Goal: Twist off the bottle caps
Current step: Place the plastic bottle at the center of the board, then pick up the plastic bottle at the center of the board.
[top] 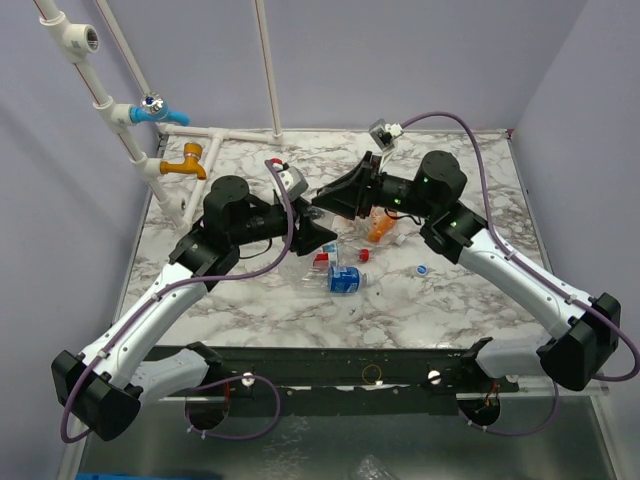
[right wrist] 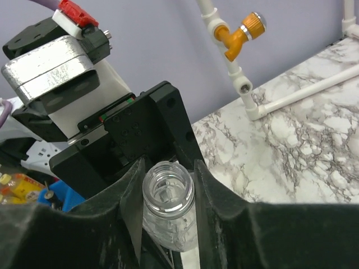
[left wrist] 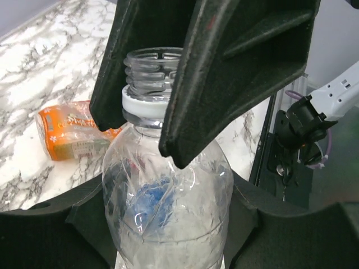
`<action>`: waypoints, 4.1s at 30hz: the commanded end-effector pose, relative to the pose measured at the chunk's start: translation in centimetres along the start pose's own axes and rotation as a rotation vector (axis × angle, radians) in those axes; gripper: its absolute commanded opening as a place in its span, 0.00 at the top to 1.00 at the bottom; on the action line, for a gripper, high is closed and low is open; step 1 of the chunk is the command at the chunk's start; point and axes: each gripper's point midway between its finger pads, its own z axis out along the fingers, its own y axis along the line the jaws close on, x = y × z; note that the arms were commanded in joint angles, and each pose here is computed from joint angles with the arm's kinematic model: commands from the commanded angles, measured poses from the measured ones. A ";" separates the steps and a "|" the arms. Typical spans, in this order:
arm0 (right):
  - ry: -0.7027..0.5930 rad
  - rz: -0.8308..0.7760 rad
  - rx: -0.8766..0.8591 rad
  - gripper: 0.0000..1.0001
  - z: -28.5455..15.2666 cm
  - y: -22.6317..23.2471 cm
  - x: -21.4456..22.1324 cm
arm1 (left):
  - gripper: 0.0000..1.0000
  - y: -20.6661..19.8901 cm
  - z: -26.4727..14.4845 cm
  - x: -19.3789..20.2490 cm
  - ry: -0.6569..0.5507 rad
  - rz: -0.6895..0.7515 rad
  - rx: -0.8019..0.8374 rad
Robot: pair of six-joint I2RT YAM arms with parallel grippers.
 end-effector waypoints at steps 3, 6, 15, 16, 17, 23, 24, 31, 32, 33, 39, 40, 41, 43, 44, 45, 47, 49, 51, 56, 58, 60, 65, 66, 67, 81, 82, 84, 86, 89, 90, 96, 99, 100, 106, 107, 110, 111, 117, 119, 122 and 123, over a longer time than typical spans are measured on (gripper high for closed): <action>-0.017 -0.059 0.080 0.86 -0.1 -0.8 -0.9 | 0.60 0.4 -0.5 -1.7 -0.056 0.008 -0.051; -0.017 -0.099 0.149 0.93 -0.3 -1.8 -1.7 | 0.01 1.4 -0.9 -1.2 -0.053 -0.025 -0.123; 0.062 -0.250 0.437 0.99 -0.2 -8.8 -1.6 | 0.01 3.7 -3.5 2.3 0.021 -0.021 -0.315; 0.070 -0.266 0.460 0.99 -0.1 -9.6 -1.4 | 0.01 4.1 -3.9 2.8 0.027 -0.023 -0.346; 0.071 -0.277 0.482 0.99 0.0 -10.3 -1.5 | 0.01 4.7 -4.4 3.2 0.030 -0.025 -0.384; 0.085 -0.369 0.607 0.99 1.7 -16.0 -1.2 | 0.01 7.0 -6.2 4.8 0.074 -0.010 -0.528; 0.088 -0.390 0.622 0.99 2.0 -16.8 -1.3 | 0.01 7.4 -6.5 5.0 0.086 -0.004 -0.557; 0.053 -0.533 0.712 0.99 4.4 -22.7 -1.5 | 0.01 8.0 -7.9 6.2 0.190 0.041 -0.605; 0.053 -0.529 0.719 1.00 4.6 -23.8 -1.3 | 0.01 7.7 -8.0 6.2 0.190 0.043 -0.593; 0.045 -0.524 0.721 0.99 4.8 -24.5 -1.6 | 0.01 7.3 -8.0 6.2 0.189 0.048 -0.574; 0.016 -0.465 0.744 0.99 5.7 -29.1 0.3 | 0.01 4.9 -7.7 6.3 0.172 0.056 -0.452; 0.024 -0.453 0.749 0.99 5.8 -29.7 0.8 | 0.01 4.5 -7.6 6.3 0.172 0.055 -0.433; 0.035 -0.443 0.755 0.99 6.0 -30.4 1.4 | 0.01 4.3 -7.6 6.3 0.172 0.054 -0.421; 0.045 -0.420 0.763 1.00 6.1 -31.5 2.3 | 0.01 4.1 -7.5 6.4 0.176 0.051 -0.411; 0.049 -0.409 0.769 1.00 6.0 -32.0 2.7 | 0.01 4.1 -7.5 6.4 0.178 0.052 -0.410; 0.047 -0.392 0.773 0.99 6.0 -32.2 3.0 | 0.01 4.1 -7.5 6.5 0.182 0.051 -0.410; 0.039 -0.361 0.779 0.99 5.9 -32.7 3.4 | 0.01 4.2 -7.4 6.6 0.187 0.049 -0.408; 0.052 -0.354 0.754 0.99 6.2 -32.6 4.0 | 0.01 4.1 -7.4 6.5 0.186 0.050 -0.401; 0.059 -0.356 0.748 0.95 6.2 -32.6 4.2 | 0.01 4.0 -7.2 6.4 0.185 0.047 -0.391; 0.075 -0.374 0.744 0.60 6.0 -32.4 4.3 | 0.01 3.8 -6.9 6.1 0.183 0.043 -0.374; 0.076 -0.382 0.750 0.44 5.8 -32.3 4.1 | 0.01 3.7 -6.9 5.9 0.179 0.051 -0.370; 0.071 -0.383 0.746 0.32 5.7 -32.0 3.7 | 0.01 3.7 -7.0 5.7 0.177 0.062 -0.371; 0.063 -0.423 0.729 0.22 5.5 -30.8 2.3 | 0.01 3.6 -6.9 5.7 0.177 0.058 -0.363; 0.060 -0.422 0.729 0.21 5.4 -30.7 2.2 | 0.01 3.5 -6.9 5.6 0.176 0.057 -0.359; 0.053 -0.425 0.729 0.19 5.4 -30.4 1.8 | 0.01 3.5 -6.8 5.5 0.174 0.056 -0.360; -0.053 -0.375 0.649 0.04 4.5 -24.8 -2.7 | 0.01 3.8 -6.3 6.3 0.208 0.067 -0.340; -0.061 -0.361 0.641 0.02 4.2 -24.0 -2.9 | 0.01 3.9 -6.1 6.6 0.221 0.069 -0.332; -0.075 -0.320 0.628 0.00 3.5 -22.5 -3.1 | 0.01 4.2 -5.5 7.3 0.253 0.081 -0.309; -0.093 -0.279 0.626 0.00 2.3 -21.0 -3.1 | 0.01 4.6 -4.5 8.1 0.295 0.106 -0.264; -0.103 -0.210 0.643 0.00 -0.1 -19.3 -2.0 | 0.01 5.5 -2.3 8.7 0.346 0.146 -0.188; -0.105 -0.187 0.651 0.00 -0.8 -18.8 -1.7 | 0.01 6.1 -1.6 9.1 0.369 0.155 -0.170; -0.073 -0.110 0.724 0.00 -5.5 -16.3 0.6 | 0.04 8.6 2.1 11.4 0.469 0.255 -0.065; -0.053 -0.090 0.766 0.00 -7.4 -15.7 1.5 | 0.06 9.7 3.7 13.5 0.518 0.277 -0.032; -0.053 -0.089 0.765 0.00 -7.9 -15.2 1.7 | 0.06 9.8 4.1 14.0 0.528 0.283 -0.020; -0.063 -0.088 0.839 0.00 -10.9 -14.4 2.1 | 0.05 10.8 6.2 16.9 0.595 0.297 0.021; -0.067 -0.088 0.845 0.00 -11.2 -14.2 2.1 | 0.05 11.0 6.5 17.3 0.603 0.300 0.025; -0.077 -0.092 0.870 0.00 -12.2 -13.9 2.0 | 0.05 11.8 7.3 18.2 0.619 0.303 0.027; -0.077 -0.093 0.880 0.00 -12.6 -13.8 2.0 | 0.05 12.0 7.5 18.4 0.623 0.306 0.030; -0.101 -0.099 0.940 0.00 -14.5 -13.3 1.4 | 0.04 12.4 8.0 21.5 0.681 0.376 0.105; -0.110 -0.102 0.955 0.00 -14.9 -13.0 1.0 | 0.05 12.6 8.1 22.5 0.700 0.372 0.119; -0.117 -0.105 0.973 0.00 -15.4 -12.7 0.5 | 0.06 11.9 8.0 23.4 0.711 0.349 0.157; -0.121 -0.105 0.979 0.00 -15.5 -12.7 0.3 | 0.06 11.7 7.9 23.8 0.718 0.345 0.167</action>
